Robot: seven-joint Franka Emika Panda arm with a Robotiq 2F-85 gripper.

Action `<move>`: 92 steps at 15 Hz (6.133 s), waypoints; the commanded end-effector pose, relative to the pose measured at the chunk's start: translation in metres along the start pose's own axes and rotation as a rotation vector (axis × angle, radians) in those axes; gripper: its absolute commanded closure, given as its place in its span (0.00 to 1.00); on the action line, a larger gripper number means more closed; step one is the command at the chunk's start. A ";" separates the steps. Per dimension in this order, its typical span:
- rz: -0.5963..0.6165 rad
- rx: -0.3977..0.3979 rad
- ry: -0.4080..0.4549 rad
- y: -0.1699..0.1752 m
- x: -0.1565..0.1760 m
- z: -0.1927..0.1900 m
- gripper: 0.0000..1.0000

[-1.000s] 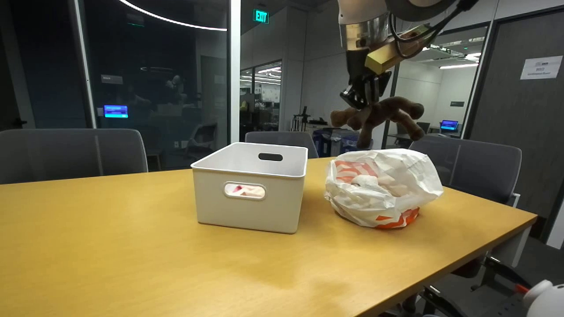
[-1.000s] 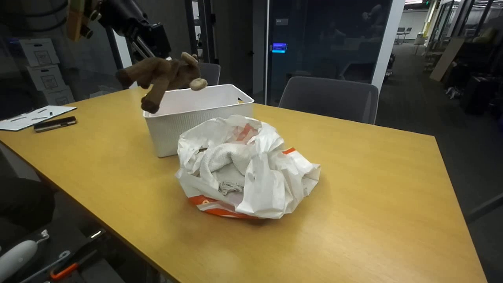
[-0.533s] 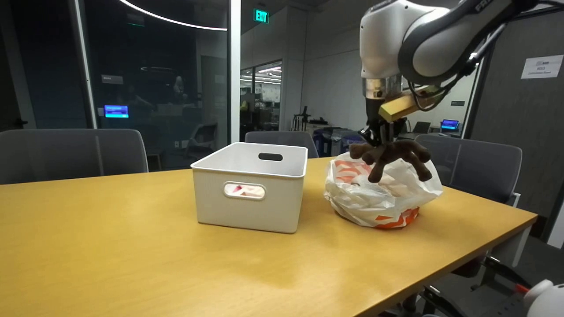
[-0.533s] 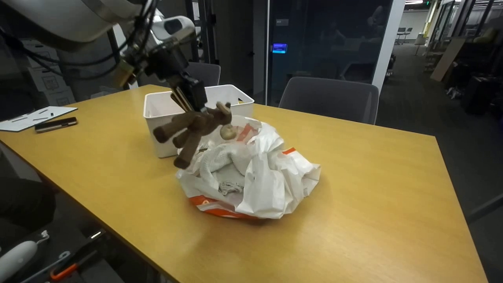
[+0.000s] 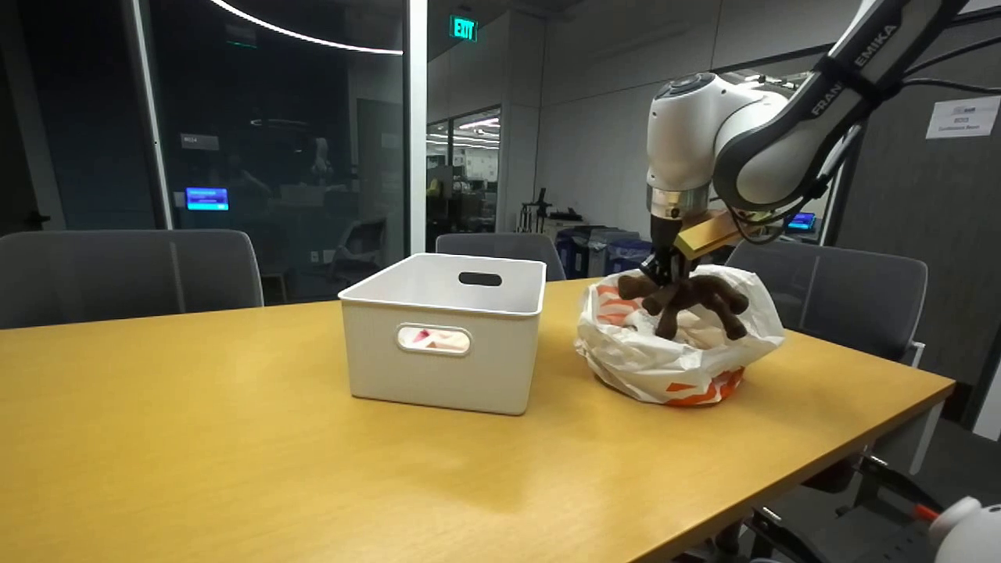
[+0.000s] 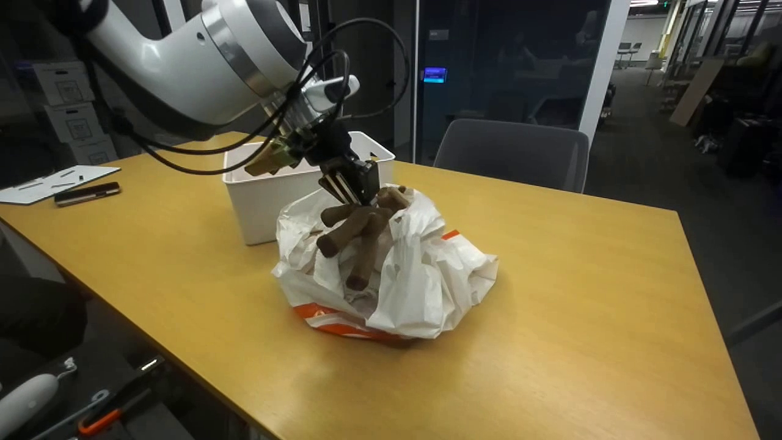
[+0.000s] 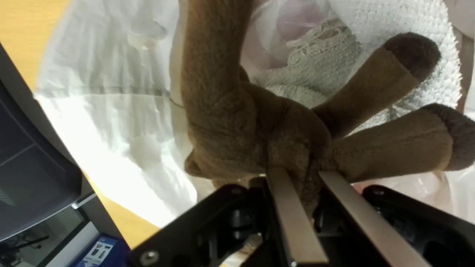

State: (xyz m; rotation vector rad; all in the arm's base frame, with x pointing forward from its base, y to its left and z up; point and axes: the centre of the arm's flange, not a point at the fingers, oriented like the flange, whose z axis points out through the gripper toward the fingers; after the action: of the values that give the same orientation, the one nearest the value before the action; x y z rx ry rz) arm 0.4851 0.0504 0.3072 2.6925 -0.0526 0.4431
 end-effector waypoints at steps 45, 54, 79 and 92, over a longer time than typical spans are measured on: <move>-0.513 0.714 0.201 -0.262 0.048 -0.043 0.00; -0.412 0.746 0.165 -0.250 0.078 -0.063 0.00; -0.436 0.634 -0.030 -0.241 0.068 -0.021 0.95; -0.257 0.446 0.573 -0.100 0.100 -0.269 0.93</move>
State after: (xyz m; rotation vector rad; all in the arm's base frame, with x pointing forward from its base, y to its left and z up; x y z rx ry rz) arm 0.5543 0.2617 0.4738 2.9019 0.7252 1.0663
